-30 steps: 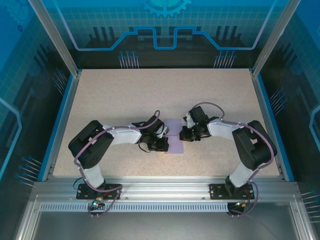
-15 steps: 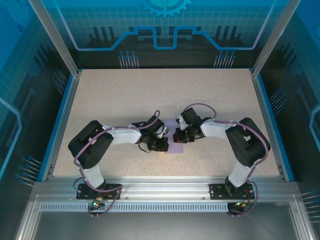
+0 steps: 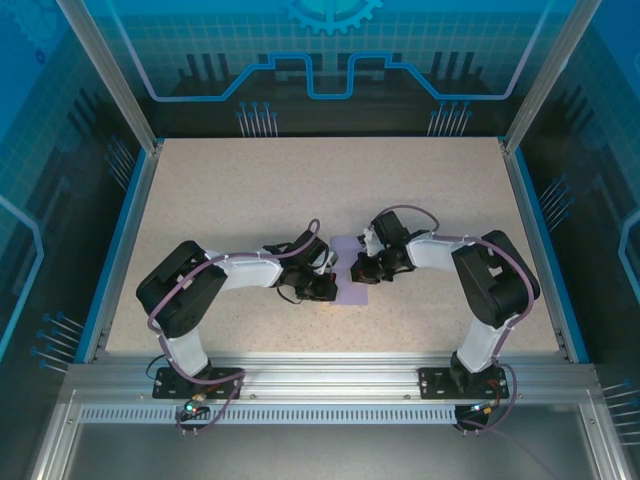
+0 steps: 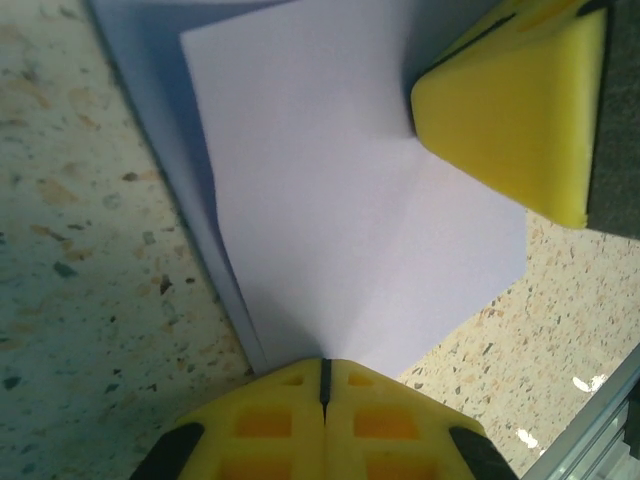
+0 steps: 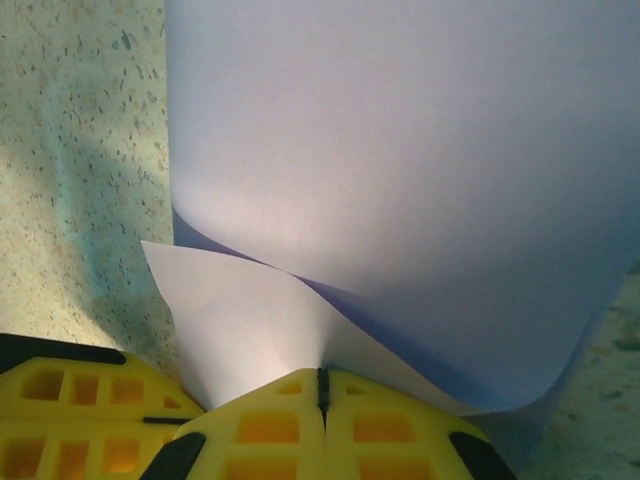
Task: Fold a paper plane with a square sheet of paper (fold left side to right side)
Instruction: Fold the triangle a second time at the center of the table.
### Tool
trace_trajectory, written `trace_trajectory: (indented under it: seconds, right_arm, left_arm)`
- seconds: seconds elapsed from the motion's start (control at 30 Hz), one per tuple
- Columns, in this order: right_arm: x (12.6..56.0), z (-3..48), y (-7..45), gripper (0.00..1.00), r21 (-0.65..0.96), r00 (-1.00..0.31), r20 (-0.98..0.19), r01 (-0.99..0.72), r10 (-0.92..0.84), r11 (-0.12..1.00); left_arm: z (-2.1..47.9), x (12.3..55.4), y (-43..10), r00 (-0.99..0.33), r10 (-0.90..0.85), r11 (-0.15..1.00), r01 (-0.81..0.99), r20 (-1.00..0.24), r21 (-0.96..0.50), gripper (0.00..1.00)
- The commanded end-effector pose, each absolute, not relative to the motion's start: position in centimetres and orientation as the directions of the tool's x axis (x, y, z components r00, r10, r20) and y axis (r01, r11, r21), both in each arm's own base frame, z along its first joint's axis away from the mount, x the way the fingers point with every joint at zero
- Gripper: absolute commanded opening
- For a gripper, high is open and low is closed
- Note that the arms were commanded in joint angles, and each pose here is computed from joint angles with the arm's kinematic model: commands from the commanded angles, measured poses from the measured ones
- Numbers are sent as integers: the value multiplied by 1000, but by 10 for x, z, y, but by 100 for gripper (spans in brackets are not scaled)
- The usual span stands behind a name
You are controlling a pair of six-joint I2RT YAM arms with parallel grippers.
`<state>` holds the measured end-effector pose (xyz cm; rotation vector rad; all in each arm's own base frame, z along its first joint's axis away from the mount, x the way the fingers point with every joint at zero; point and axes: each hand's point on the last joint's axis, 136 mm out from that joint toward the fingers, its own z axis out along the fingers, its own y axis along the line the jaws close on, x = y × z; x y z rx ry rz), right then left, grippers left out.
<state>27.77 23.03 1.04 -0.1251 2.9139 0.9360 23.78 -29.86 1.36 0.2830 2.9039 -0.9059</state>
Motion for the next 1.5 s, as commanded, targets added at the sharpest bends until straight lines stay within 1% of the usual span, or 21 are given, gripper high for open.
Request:
trace_trajectory:
  seconds: [0.0,0.37,0.57,0.73,0.9,1.07,1.33,1.47]
  right_arm:
    - [300,-5,196,0,471,-993,-117,-58,-3,880]
    - [311,-4,172,0,453,-993,-116,-38,16,891]
    - [317,23,173,0,468,-982,-186,-72,18,881]
    - [312,54,193,0,509,-968,-252,-136,-3,850]
    - [293,53,228,0,584,-975,-220,-162,-38,795]
    - [280,32,250,0,606,-985,-155,-154,-73,780]
    - [270,3,245,0,568,-995,-60,-95,-74,817]
    - [265,-4,238,0,538,-996,-40,-87,-77,838]
  left_arm:
    - [-13,209,-265,-987,158,878,148,-15,-455,2]
    - [-12,209,-265,-987,159,878,149,-17,-455,2]
    - [-8,211,-267,-987,155,871,151,-30,-467,2]
    - [-3,213,-272,-987,151,861,155,-47,-485,3]
    - [0,216,-274,-988,147,857,154,-54,-492,3]
    - [4,218,-278,-988,146,849,156,-58,-505,3]
    - [25,227,-290,-984,151,820,177,-93,-544,3]
    - [40,233,-302,-980,162,792,197,-112,-577,4]
